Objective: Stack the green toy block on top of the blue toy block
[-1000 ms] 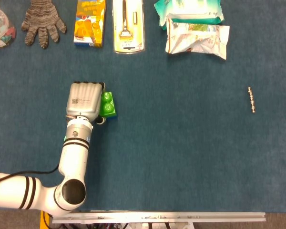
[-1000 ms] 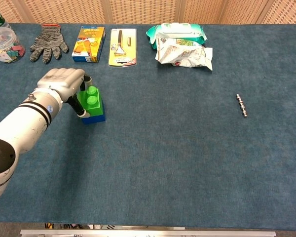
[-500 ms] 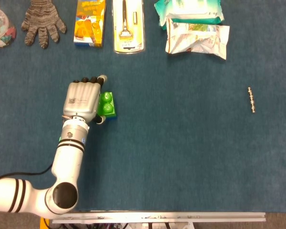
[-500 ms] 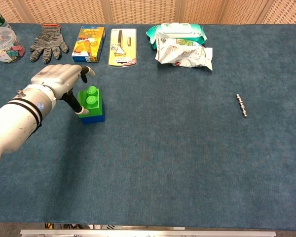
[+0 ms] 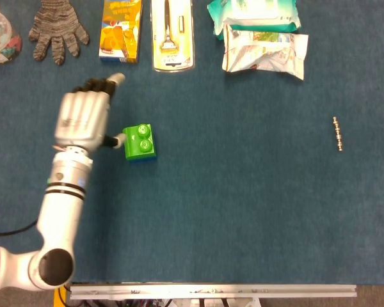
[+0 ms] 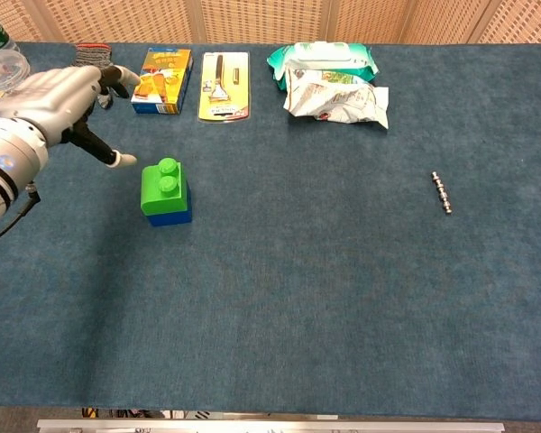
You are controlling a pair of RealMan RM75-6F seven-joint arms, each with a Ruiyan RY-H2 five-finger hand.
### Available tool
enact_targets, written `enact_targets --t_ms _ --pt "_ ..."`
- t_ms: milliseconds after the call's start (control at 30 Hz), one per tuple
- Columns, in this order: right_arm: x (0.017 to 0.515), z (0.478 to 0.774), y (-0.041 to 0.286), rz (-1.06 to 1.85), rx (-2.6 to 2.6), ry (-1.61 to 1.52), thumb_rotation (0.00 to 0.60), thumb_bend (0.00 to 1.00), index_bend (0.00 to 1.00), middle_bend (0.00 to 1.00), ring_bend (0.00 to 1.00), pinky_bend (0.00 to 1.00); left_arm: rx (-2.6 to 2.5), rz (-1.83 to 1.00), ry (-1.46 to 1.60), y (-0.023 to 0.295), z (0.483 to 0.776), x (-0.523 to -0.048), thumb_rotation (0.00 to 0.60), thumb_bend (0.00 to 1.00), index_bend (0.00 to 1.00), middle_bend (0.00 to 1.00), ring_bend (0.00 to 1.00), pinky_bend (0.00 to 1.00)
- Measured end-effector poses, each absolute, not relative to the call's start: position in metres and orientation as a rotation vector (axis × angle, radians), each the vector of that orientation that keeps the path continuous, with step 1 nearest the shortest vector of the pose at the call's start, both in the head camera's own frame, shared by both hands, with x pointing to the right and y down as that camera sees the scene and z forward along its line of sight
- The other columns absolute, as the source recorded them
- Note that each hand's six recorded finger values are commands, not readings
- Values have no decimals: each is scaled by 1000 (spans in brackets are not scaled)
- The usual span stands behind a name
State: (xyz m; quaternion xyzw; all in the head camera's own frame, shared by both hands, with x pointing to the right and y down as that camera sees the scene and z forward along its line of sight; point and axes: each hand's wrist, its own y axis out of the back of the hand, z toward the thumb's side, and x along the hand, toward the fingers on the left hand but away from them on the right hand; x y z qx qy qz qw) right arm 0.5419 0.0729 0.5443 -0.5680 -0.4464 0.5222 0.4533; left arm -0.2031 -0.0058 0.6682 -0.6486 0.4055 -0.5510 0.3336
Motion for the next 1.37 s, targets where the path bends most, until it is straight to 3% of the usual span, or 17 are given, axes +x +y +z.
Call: enact_targets --t_ms 300,633,1367 --pt "541 556 66 1314 -1428 -1082 600 344 478 499 387 437 -1590 -1376 1209 -12 656 -258 600 140 255 276 205 278" --pt "534 561 64 1317 -1435 -1066 600 344 478 499 387 437 -1515 -1329 1246 14 657 -311 600 140 280 288 221 278" --pt "529 562 68 1336 -1420 -1069 600 344 478 503 392 437 -1498 -1123 1245 68 628 -327 600 141 304 294 221 277"
